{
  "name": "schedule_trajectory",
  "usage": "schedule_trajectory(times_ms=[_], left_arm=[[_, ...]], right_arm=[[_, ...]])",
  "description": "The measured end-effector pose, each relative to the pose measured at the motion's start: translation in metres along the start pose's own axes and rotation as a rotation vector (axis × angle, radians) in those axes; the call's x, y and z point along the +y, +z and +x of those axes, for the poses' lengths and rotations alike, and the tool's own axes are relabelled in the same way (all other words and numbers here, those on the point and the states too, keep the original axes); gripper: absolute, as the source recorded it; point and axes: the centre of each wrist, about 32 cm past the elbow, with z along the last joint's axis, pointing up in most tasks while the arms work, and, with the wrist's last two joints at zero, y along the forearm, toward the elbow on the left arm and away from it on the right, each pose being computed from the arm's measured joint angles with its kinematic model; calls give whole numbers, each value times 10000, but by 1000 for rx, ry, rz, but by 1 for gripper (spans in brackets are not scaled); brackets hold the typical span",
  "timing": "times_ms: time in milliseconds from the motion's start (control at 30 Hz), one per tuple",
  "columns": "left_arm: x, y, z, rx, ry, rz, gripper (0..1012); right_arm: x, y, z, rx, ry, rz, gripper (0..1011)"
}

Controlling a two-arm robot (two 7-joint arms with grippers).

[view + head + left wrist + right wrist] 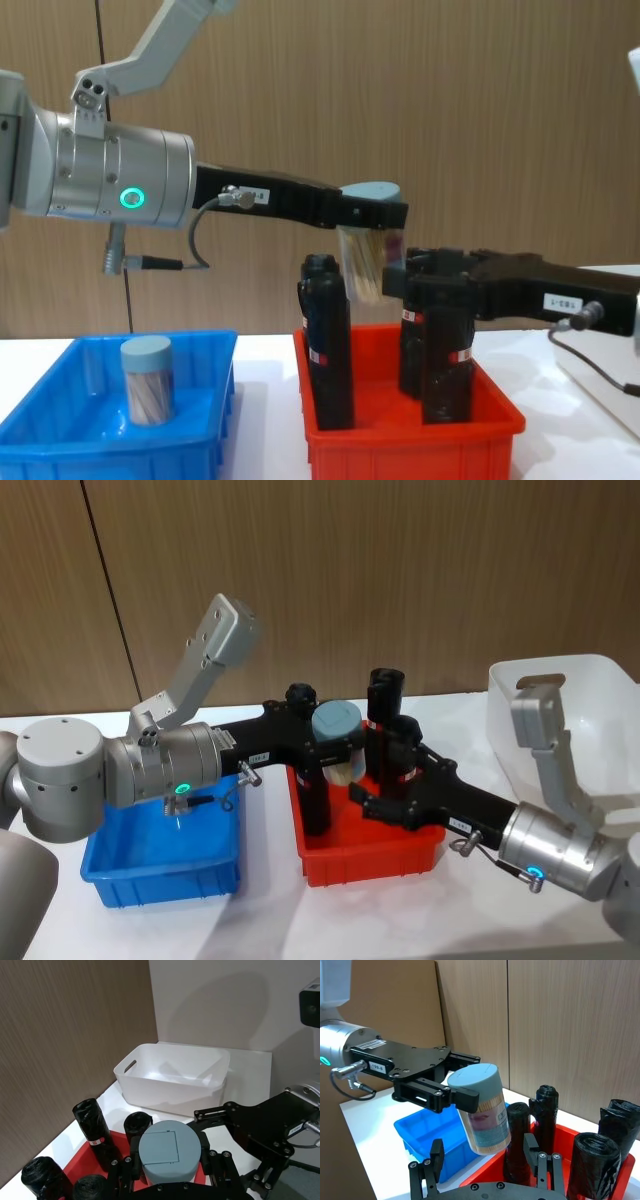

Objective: Pick the cotton swabs from the blue box and place them into the white box.

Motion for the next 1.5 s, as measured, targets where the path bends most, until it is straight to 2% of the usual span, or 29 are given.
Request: schedule_trajectory(times_ms=[1000,1267,1300,1400,1500], left_arm=[[0,0,0,0,0,0,669],[0,0,0,0,0,0,669],[0,0,0,0,0,0,669],[1,0,0,0,2,0,669],[1,0,1,0,3,0,669]], right_arm=[[346,3,75,-11,7,-14,1002],[387,1,81,-20,8,-13,859],[394,0,81,-21,8,-14,798],[408,-2,81,-24,8,-13,707],[419,-3,81,-26,8,-13,680]])
